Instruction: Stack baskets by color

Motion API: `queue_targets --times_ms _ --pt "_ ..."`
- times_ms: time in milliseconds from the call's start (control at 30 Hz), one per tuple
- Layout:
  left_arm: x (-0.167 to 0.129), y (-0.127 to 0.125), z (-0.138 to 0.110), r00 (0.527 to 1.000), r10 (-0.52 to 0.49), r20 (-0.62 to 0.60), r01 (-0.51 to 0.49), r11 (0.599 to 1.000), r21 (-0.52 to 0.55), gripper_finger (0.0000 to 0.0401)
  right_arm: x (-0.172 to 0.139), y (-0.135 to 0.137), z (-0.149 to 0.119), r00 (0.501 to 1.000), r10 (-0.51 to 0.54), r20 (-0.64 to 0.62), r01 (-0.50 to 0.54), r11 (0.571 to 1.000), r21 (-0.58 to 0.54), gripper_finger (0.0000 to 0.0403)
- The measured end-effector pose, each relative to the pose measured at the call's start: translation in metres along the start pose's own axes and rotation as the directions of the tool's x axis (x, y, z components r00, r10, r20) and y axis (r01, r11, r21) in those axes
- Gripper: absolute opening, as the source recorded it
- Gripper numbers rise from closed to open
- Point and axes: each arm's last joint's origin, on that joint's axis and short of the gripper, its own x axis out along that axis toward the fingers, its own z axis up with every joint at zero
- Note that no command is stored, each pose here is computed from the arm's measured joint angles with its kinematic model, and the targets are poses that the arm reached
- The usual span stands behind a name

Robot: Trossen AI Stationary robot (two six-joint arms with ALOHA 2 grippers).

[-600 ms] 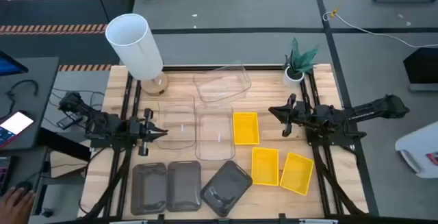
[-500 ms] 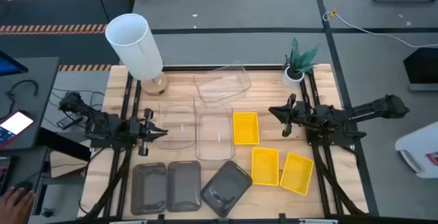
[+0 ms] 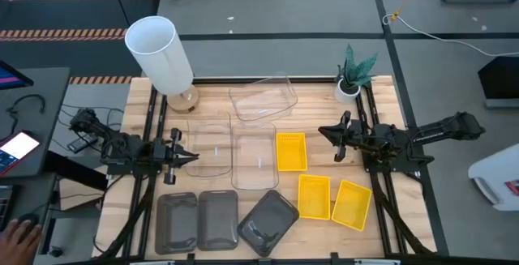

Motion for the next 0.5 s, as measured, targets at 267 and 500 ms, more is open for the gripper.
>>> queue_targets --times_ms 267,500 --pt "0.0 0.0 0.0 1.0 0.0 0.0 0.0 1.0 0.0 0.0034 0.0 0.0 0.0 1.0 0.0 0.0 0.0 1.0 0.0 0.0029" --pt "0.0 0.0 0.0 1.0 0.0 0.0 0.0 1.0 0.0 0.0026 0.0 0.0 0.0 1.0 0.0 0.0 0.0 1.0 0.0 0.0029"
